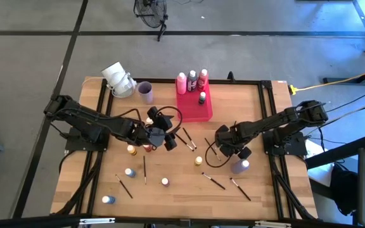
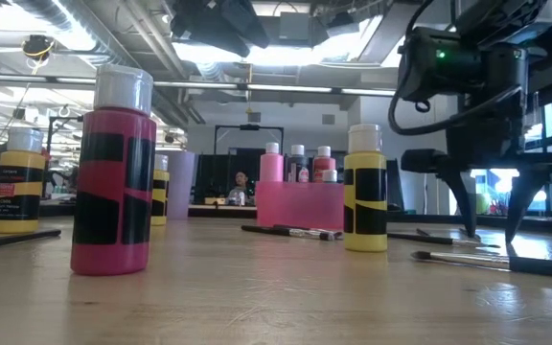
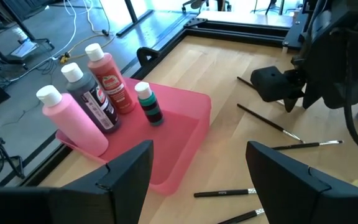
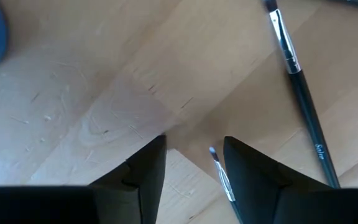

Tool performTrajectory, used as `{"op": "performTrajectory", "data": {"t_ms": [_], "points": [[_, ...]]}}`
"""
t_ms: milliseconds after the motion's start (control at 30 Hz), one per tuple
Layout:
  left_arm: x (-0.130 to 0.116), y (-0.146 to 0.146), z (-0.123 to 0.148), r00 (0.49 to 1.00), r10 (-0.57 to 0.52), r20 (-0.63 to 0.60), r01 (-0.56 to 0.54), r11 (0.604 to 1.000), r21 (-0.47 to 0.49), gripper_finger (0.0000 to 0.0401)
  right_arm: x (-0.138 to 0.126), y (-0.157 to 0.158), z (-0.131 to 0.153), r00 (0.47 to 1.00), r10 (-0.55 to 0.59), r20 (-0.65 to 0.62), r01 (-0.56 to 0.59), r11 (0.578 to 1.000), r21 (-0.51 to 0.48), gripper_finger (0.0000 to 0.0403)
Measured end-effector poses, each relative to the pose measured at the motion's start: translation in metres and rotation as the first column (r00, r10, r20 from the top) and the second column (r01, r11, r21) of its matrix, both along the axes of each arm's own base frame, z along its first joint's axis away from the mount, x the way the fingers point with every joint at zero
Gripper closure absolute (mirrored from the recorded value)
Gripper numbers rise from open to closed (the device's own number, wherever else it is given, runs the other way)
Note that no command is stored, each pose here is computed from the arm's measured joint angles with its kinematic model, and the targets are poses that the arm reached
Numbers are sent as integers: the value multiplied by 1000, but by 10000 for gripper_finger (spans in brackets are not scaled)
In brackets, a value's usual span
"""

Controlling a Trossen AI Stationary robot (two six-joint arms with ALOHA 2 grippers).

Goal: Pick & Place Paint Supplies
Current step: Put the black paint brush into the purple cup

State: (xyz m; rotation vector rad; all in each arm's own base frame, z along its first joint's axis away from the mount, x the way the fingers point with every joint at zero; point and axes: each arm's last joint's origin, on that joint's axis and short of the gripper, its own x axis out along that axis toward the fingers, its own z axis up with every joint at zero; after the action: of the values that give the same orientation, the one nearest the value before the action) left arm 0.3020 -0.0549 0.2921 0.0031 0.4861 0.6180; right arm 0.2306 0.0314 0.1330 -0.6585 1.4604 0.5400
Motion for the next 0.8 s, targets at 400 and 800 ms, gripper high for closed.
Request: {"op": "performTrajectory", "data": {"t_ms": [400, 800], "points": [[0, 0, 0, 1000, -1, 0, 1, 1000, -2, 148, 0, -12, -1, 997, -72, -15, 73, 997, 33, 238], [0, 0, 0, 1000, 0, 2, 0, 1000, -4, 148, 0, -14, -1, 996, -81, -23, 82, 996, 46, 238]]}}
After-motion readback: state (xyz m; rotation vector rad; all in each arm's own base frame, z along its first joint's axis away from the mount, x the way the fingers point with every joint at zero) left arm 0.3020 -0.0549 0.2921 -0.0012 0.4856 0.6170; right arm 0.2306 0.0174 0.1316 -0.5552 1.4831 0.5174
